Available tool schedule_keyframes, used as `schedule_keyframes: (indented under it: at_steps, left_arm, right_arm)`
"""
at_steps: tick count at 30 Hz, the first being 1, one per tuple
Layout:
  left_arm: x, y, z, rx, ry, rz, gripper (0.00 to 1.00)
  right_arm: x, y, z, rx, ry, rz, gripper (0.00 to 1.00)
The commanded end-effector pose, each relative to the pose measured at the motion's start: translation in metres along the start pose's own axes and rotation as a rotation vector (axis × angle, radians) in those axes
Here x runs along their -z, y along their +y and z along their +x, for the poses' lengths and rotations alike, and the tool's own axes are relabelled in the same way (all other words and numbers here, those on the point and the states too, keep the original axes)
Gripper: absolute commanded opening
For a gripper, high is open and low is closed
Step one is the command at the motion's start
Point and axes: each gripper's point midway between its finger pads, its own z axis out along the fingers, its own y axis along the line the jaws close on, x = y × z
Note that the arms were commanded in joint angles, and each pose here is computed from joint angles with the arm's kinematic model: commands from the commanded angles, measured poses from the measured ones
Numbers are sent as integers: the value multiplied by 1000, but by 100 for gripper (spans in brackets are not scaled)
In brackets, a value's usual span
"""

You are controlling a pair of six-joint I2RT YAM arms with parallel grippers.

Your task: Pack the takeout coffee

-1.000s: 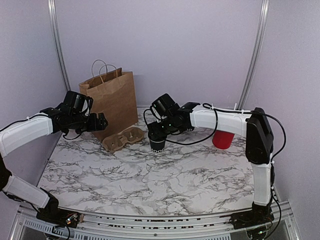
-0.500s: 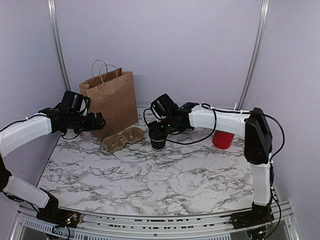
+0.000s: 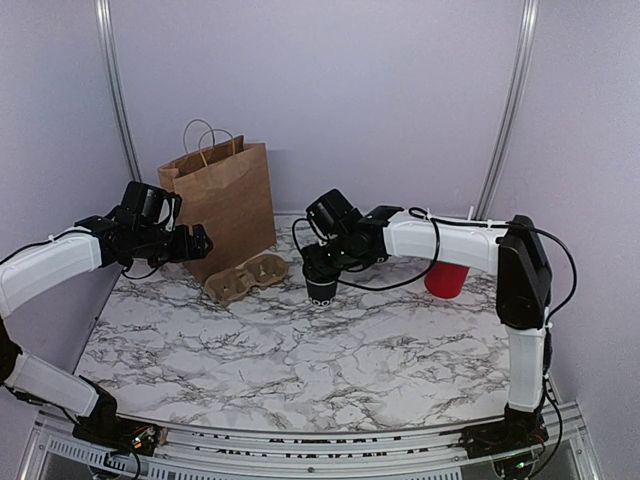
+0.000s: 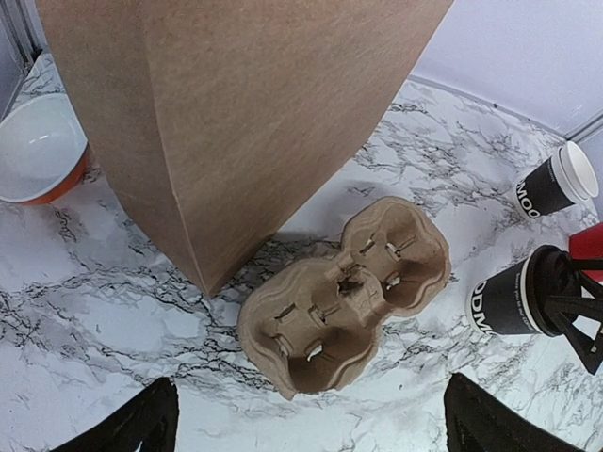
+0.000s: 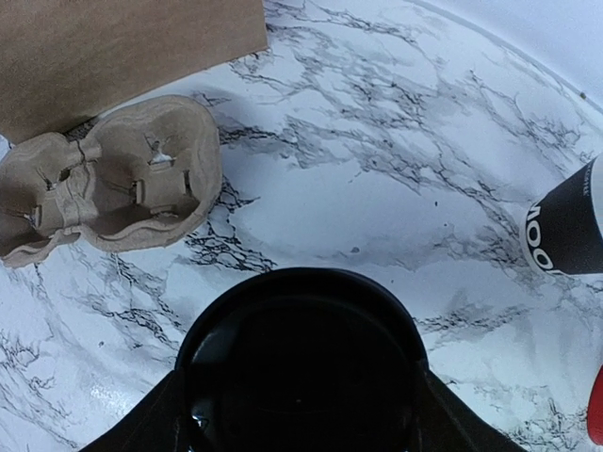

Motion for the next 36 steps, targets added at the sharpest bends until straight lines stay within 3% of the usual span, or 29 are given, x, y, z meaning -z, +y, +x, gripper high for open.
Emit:
schedule_keyframes:
  at_steps: [1,36]
  left_arm:
    - [7,-1,-3,10,-20,16,99]
    - [-2,-5,4,22,14,44,99]
  right_arm:
    - [25,-2,-8,-17,-31,3,66]
    - [60,-30,30,-55,5,54,65]
